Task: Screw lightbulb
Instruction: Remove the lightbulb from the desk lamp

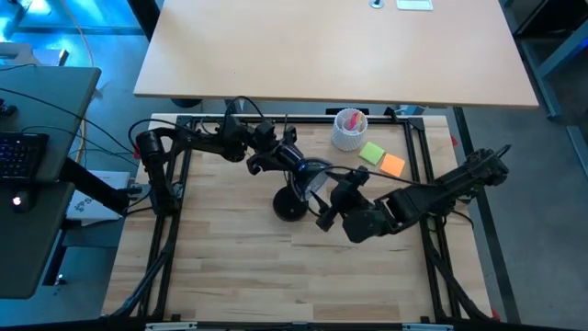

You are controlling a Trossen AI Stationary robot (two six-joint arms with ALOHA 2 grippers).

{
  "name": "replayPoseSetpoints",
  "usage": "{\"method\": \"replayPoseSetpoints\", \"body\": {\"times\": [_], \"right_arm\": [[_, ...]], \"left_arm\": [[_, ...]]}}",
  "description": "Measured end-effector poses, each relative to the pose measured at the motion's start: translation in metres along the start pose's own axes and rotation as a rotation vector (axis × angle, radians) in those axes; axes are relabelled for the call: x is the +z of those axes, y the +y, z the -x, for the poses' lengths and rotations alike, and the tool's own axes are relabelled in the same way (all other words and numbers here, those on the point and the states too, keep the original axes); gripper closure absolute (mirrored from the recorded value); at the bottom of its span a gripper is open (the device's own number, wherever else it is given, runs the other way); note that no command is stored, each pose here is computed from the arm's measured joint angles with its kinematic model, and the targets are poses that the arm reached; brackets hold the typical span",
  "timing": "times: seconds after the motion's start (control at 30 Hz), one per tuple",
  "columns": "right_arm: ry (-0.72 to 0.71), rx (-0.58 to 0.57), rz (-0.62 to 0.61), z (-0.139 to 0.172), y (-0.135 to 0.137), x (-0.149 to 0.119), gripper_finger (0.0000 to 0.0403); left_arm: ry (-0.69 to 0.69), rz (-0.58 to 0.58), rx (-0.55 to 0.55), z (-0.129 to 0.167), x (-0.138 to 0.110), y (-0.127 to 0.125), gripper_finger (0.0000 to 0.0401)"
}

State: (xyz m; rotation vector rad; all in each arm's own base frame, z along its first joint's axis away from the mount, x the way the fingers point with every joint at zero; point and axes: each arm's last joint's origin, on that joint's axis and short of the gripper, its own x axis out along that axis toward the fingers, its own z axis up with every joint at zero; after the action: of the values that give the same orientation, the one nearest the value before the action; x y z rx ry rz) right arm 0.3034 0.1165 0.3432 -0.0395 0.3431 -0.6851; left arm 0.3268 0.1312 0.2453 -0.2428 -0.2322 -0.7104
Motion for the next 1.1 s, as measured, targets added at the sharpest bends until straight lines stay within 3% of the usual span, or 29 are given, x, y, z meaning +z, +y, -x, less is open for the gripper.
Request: {"method": "replayPoseSetpoints", "body": {"times": [0.17,0.3,0.4,0.6,0.87,1.1], "right_arm": [[-0.009,0.056,-0.076,-0.005,0.001,0.007,0.0105],[-0.011,0.038,-0.137,-0.014,-0.004,0.010,0.0108],[-0.009,0.028,-0.149,-0.022,-0.009,0.013,0.0117],[0.031,0.146,-0.125,-0.040,-0.014,0.018,0.0133],[0.001,0.140,0.204,-0.050,-0.020,0.021,0.0134],[-0.042,0.132,0.726,-0.050,-0.019,0.022,0.0134]], "left_arm": [[0.032,0.021,-0.010,0.005,0.001,0.003,0.0133],[0.039,0.032,-0.009,0.010,0.003,0.004,0.0132],[0.039,0.037,0.003,0.014,0.004,0.006,0.0132],[0.043,0.046,0.004,0.015,0.004,0.007,0.0132],[0.045,0.060,0.003,0.014,0.003,0.006,0.0132],[0.033,0.070,0.021,0.014,0.003,0.007,0.0132]]}}
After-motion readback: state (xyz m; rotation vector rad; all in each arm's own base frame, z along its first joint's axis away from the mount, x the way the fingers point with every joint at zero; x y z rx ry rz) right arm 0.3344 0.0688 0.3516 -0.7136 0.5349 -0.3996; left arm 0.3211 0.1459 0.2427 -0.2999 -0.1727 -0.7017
